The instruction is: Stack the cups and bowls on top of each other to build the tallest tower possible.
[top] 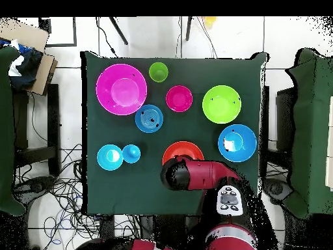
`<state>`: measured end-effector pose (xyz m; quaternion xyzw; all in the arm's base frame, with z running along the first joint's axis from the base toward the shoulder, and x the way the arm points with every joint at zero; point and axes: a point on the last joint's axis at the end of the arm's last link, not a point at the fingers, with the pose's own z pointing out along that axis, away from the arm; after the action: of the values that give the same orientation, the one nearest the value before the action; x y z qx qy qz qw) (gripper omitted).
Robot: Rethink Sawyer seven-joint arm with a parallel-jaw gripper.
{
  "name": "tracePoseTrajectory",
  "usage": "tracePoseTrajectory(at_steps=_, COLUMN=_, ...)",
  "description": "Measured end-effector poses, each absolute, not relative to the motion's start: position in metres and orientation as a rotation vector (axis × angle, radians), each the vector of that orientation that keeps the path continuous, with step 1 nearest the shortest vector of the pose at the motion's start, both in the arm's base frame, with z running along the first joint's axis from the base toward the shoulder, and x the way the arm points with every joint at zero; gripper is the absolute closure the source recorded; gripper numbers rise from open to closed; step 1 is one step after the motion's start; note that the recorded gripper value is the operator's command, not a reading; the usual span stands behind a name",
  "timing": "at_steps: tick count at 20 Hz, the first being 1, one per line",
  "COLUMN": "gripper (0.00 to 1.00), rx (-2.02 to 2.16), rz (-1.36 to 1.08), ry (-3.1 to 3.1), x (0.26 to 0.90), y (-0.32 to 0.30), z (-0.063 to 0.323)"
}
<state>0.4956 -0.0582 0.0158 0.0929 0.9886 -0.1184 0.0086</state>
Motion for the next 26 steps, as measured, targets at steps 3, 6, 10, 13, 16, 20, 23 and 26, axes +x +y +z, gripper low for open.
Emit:
tracePoseTrajectory(at_steps=3, gripper=0.0, rx=0.29, rz=-0.37, ry=3.089, x=0.496, y=-0.058, z=0.016)
tracePoseTrajectory(at_steps=6, gripper=0.0, rx=0.29, rz=-0.37, ry=3.088, x=0.496, y=-0.058, z=0.016)
tracePoseTrajectory(at_steps=10, gripper=0.0, rx=0.291, rz=-0.37, ry=3.084, x=0.497, y=-0.059, z=0.018)
tracePoseTrajectory(at_steps=13, gripper=0.0, rx=0.294, rz=-0.374, ry=3.074, x=0.501, y=-0.06, z=0.025)
tracePoseTrajectory(at_steps=16, gripper=0.0, rx=0.307, rz=-0.384, ry=3.072, x=0.503, y=-0.061, z=0.04)
tracePoseTrajectory(at_steps=20, gripper=0.0, rx=0.368, rz=-0.414, ry=3.098, x=0.501, y=-0.062, z=0.084)
tracePoseTrajectory(at_steps=23, gripper=0.0, rx=0.405, rz=-0.426, ry=3.115, x=0.498, y=-0.063, z=0.103)
tracePoseTrajectory(at_steps=26, gripper=0.0, rx=0.464, rz=-0.437, ry=3.139, x=0.494, y=-0.065, z=0.133)
